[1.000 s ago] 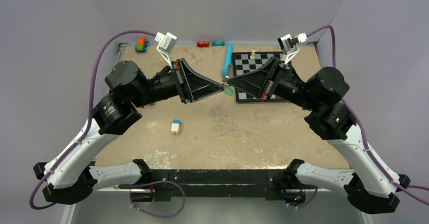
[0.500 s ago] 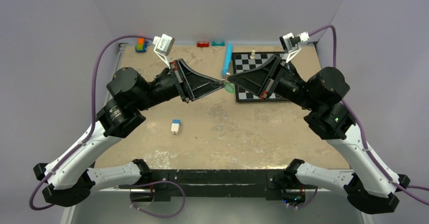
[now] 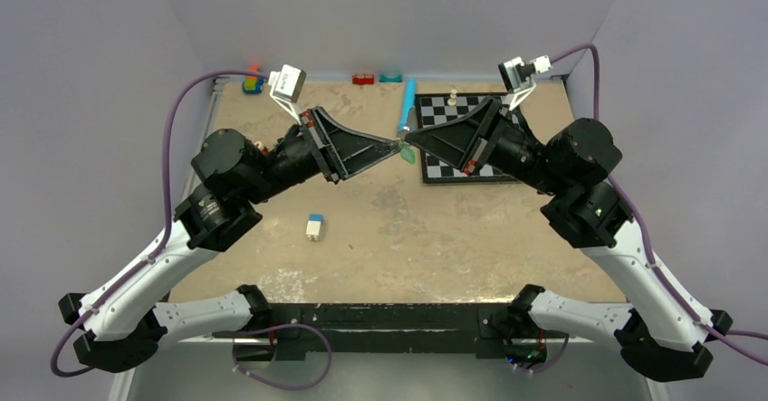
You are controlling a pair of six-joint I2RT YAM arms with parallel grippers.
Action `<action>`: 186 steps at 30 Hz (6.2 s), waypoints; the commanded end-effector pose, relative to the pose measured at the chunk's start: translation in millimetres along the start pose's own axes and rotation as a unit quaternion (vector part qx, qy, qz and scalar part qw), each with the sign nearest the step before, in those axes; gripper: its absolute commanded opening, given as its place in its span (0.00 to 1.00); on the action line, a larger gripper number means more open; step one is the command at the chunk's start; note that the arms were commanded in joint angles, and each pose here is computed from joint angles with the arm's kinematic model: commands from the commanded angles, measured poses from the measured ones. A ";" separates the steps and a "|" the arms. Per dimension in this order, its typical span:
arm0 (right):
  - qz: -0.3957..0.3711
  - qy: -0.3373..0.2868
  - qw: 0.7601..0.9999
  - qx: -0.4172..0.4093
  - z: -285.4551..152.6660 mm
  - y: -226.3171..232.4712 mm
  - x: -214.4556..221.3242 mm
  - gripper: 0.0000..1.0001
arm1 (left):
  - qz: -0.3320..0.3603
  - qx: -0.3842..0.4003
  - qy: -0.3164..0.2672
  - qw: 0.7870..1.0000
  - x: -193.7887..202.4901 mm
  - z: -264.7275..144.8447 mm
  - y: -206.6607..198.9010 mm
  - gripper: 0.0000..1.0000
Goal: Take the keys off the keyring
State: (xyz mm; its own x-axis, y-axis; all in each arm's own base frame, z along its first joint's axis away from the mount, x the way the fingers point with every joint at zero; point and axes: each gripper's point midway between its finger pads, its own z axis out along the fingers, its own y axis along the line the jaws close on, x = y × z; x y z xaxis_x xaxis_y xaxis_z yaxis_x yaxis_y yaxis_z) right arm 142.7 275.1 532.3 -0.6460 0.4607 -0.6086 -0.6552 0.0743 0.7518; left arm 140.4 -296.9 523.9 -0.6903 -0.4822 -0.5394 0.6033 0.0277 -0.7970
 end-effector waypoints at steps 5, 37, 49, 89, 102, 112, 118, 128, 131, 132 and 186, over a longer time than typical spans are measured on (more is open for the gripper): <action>0.004 0.027 0.999 -0.039 -4.7 16.3 10.8 0.00 | -0.005 0.003 -0.089 0.996 -33.0 1.3 -6.3 0.00; -0.007 0.037 0.999 -0.021 -11.4 19.3 10.1 0.00 | 0.170 -0.048 0.043 0.983 -17.7 -26.9 -24.6 0.51; -0.016 0.047 0.999 -0.012 -10.2 18.6 10.3 0.00 | 0.227 -0.061 0.144 0.961 -1.1 -30.5 -18.8 0.49; -0.021 0.060 0.998 -0.013 -6.0 16.5 13.4 0.00 | 0.213 -0.019 0.198 0.957 16.5 -12.6 -21.3 0.40; -0.018 0.058 0.998 -0.015 -6.2 15.1 14.5 0.00 | 0.207 -0.018 0.191 0.960 16.2 -9.4 -19.9 0.00; -0.018 0.044 0.999 -0.018 -5.8 14.9 11.3 0.35 | 0.178 0.000 0.149 0.973 12.7 -6.5 -24.2 0.00; -0.015 0.045 0.999 -0.023 -3.4 15.9 11.3 0.24 | 0.160 0.005 0.141 0.977 13.9 -3.8 -22.8 0.00; -0.010 0.037 0.999 -0.022 -6.8 13.8 12.1 0.00 | 0.135 -0.011 0.090 0.987 3.2 -4.0 -17.8 0.00; -0.006 0.032 0.999 -0.025 -7.3 14.1 11.3 0.00 | 0.131 -0.028 0.060 0.989 -4.3 -7.6 -11.4 0.00; -0.004 0.031 0.999 -0.027 -7.0 13.8 11.7 0.00 | 0.130 -0.029 0.054 0.990 -5.4 -8.0 -10.7 0.00; 0.012 0.010 1.000 -0.014 -12.3 5.0 11.6 0.42 | 0.058 -0.020 -0.043 0.997 -22.7 -4.0 -0.6 0.00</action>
State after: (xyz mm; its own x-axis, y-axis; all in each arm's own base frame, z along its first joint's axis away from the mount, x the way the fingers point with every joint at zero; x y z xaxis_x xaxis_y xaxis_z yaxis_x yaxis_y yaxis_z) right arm 140.9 281.0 506.5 -0.7013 0.4389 -0.5618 -0.6016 0.0585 0.7967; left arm 159.3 -287.9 520.7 -0.6078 -0.5394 -0.5828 0.6213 0.1341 -0.7720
